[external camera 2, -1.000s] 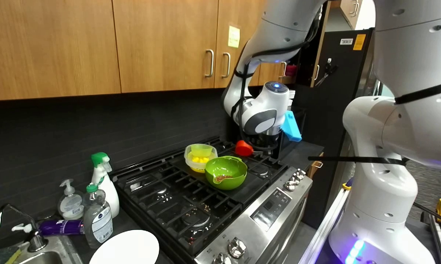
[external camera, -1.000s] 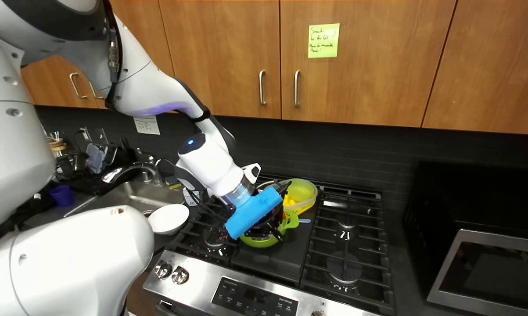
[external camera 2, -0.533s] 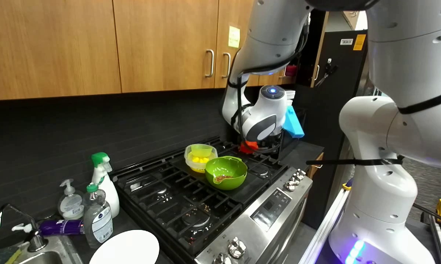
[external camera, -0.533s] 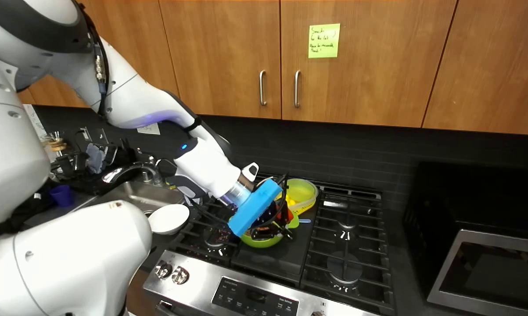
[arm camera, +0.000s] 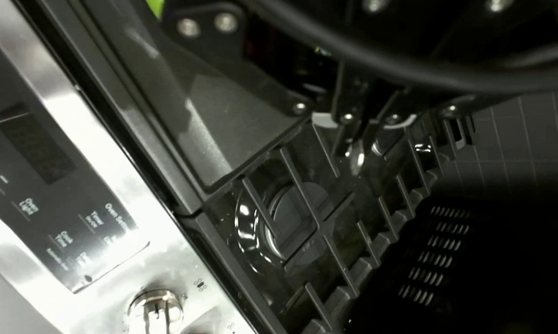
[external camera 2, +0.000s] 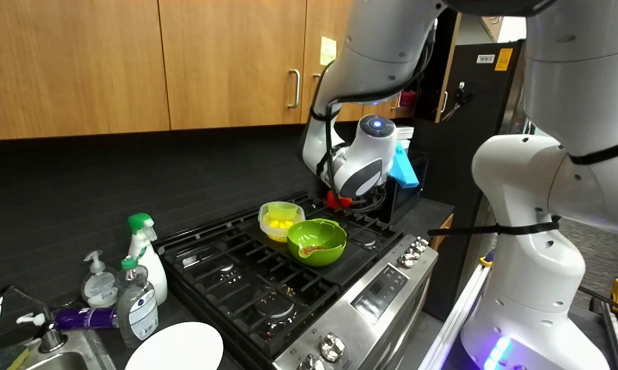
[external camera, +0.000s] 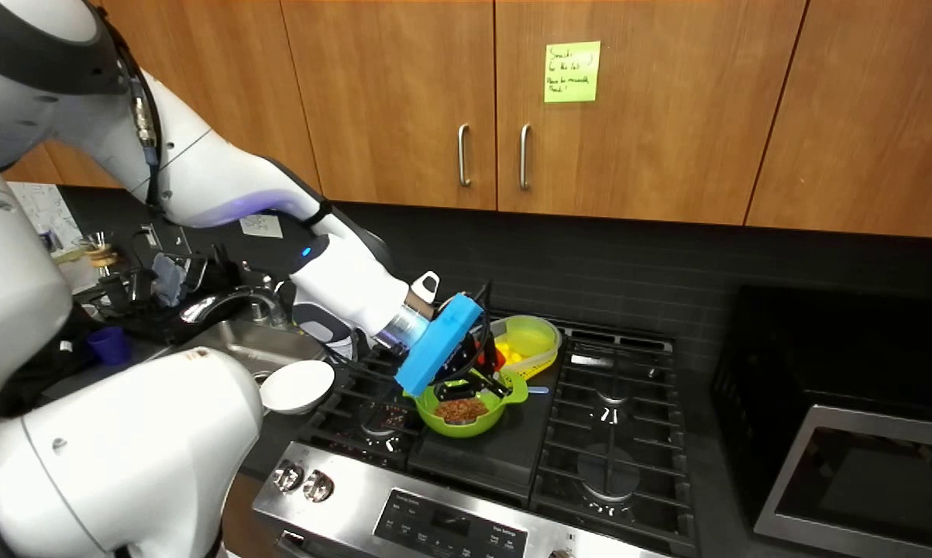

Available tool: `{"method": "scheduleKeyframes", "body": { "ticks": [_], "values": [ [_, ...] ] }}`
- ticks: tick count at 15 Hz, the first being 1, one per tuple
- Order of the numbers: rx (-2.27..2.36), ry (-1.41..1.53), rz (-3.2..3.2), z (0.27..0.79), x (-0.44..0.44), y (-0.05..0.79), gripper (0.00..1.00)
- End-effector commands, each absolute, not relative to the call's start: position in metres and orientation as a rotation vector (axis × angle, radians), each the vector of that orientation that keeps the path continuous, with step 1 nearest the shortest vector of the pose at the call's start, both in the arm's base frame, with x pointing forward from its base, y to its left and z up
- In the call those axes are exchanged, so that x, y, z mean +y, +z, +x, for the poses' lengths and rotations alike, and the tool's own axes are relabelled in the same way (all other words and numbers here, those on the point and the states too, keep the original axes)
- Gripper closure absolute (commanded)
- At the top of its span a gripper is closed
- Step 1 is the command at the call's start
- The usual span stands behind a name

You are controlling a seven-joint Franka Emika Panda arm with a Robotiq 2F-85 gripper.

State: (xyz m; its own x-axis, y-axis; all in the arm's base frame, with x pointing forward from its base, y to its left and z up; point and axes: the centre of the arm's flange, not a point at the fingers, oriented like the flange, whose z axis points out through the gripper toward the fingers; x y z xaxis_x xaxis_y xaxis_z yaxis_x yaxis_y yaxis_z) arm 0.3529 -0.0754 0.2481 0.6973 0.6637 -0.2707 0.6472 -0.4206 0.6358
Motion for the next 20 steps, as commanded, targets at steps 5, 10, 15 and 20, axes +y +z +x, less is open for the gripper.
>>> {"method": "scheduleKeyframes", "body": {
  "ticks": [5,10,15,20],
  "values": [
    [1.087,-0.05,2.186,0.375,-0.03,0.279,0.99],
    [1.109,-0.109,2.246,0.367,-0.042,0.253,0.99],
    [1.103,-0.125,2.31,0.364,-0.047,0.237,0.99],
    [1.105,-0.135,2.351,0.364,-0.045,0.227,0.99]
  ]
}}
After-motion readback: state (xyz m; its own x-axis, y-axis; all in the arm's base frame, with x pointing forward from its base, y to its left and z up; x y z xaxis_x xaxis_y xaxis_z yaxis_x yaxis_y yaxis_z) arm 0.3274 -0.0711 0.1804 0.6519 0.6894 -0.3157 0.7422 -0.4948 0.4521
